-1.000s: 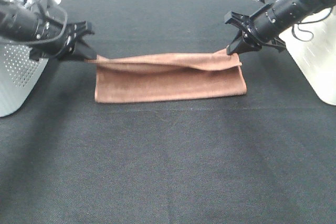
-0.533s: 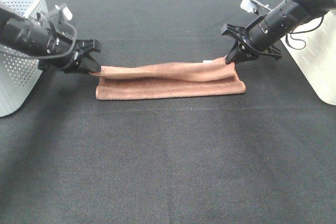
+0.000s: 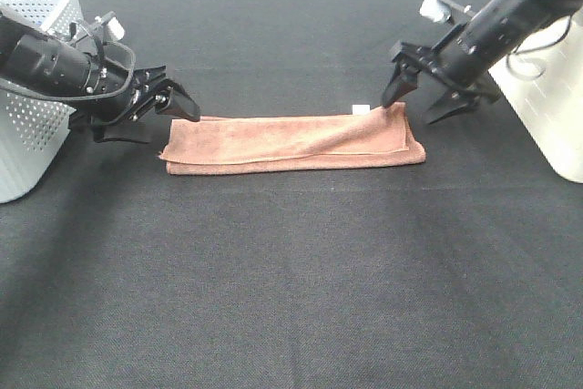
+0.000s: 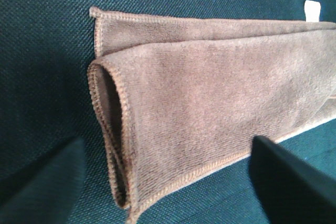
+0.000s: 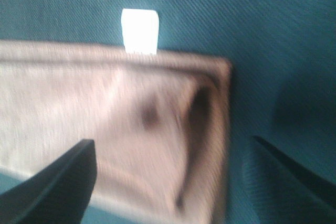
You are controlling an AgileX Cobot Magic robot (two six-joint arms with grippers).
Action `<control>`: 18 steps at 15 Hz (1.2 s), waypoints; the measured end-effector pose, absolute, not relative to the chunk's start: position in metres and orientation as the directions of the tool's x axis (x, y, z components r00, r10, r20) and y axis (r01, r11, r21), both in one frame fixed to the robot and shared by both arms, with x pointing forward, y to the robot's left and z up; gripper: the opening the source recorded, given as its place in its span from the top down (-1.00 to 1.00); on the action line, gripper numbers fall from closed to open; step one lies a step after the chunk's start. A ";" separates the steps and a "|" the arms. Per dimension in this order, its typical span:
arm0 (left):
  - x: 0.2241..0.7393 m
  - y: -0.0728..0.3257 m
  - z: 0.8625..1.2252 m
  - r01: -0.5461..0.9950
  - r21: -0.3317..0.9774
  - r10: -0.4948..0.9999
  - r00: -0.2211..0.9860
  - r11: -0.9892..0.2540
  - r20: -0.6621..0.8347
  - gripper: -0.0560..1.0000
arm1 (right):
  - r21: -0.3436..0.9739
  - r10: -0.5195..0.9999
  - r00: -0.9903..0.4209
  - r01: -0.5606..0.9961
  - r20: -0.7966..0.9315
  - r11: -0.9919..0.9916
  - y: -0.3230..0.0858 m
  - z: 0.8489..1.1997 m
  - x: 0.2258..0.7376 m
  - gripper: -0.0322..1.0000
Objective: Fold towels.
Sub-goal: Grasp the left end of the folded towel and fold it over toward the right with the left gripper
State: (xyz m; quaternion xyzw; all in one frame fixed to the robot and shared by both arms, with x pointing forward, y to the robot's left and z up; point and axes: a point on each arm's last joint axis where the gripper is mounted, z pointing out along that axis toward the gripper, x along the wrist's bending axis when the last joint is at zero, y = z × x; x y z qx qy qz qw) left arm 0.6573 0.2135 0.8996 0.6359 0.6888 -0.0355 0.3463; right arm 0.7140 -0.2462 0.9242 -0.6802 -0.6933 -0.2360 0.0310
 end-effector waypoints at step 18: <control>0.683 0.184 0.863 0.944 0.256 0.825 -0.028 0.207 -0.564 0.84 | 0.269 0.956 -0.052 0.963 0.290 -0.029 -0.253 0.934 0.710 -0.49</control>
